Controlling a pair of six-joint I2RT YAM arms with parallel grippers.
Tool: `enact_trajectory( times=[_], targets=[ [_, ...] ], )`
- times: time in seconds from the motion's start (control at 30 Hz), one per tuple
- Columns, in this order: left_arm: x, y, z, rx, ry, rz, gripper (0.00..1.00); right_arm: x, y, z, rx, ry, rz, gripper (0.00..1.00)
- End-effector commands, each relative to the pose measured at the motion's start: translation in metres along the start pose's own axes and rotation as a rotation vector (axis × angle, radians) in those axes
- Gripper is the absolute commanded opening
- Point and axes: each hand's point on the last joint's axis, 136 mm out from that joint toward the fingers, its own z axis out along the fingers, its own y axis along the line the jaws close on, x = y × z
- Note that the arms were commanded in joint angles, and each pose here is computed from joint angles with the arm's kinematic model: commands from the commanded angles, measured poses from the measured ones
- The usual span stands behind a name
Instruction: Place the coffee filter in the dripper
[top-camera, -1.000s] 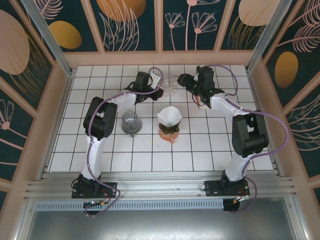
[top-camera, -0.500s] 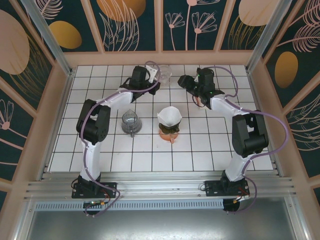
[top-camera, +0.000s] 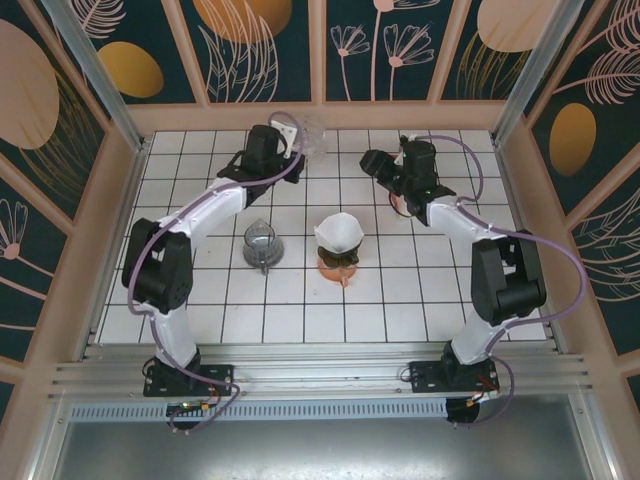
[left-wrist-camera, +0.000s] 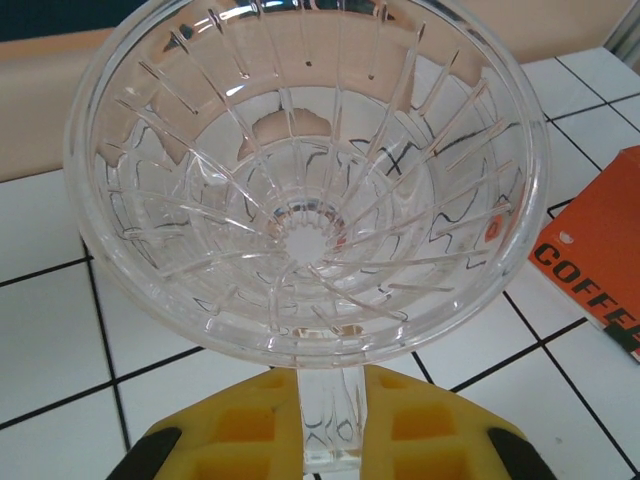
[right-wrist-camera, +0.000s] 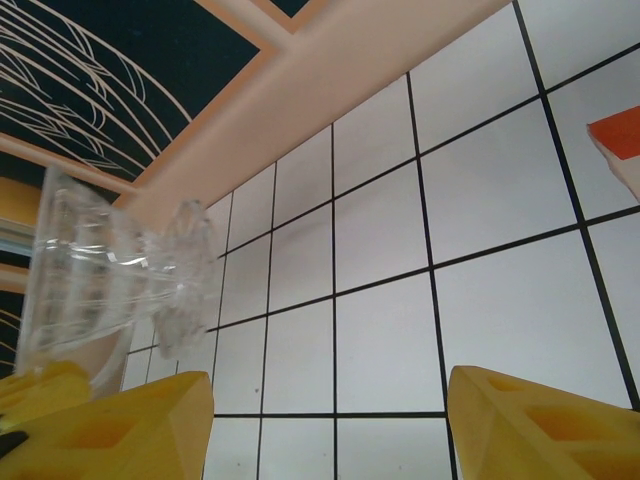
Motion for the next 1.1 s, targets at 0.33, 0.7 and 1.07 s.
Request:
enact_trajectory(
  times=[0.33, 0.7, 1.07],
  targets=[
    [0.019, -0.021, -0.109, -0.1, 0.018, -0.071, 0.0, -0.013, 0.018, -0.03, -0.126, -0.086, 0.008, 0.64],
    [0.046, -0.018, -0.178, -0.179, 0.021, -0.155, 0.0, -0.011, 0.005, -0.047, -0.152, -0.104, 0.039, 0.64],
    [0.103, -0.002, -0.211, -0.316, 0.097, -0.266, 0.0, -0.009, -0.005, -0.056, -0.161, -0.119, 0.064, 0.64]
  ],
)
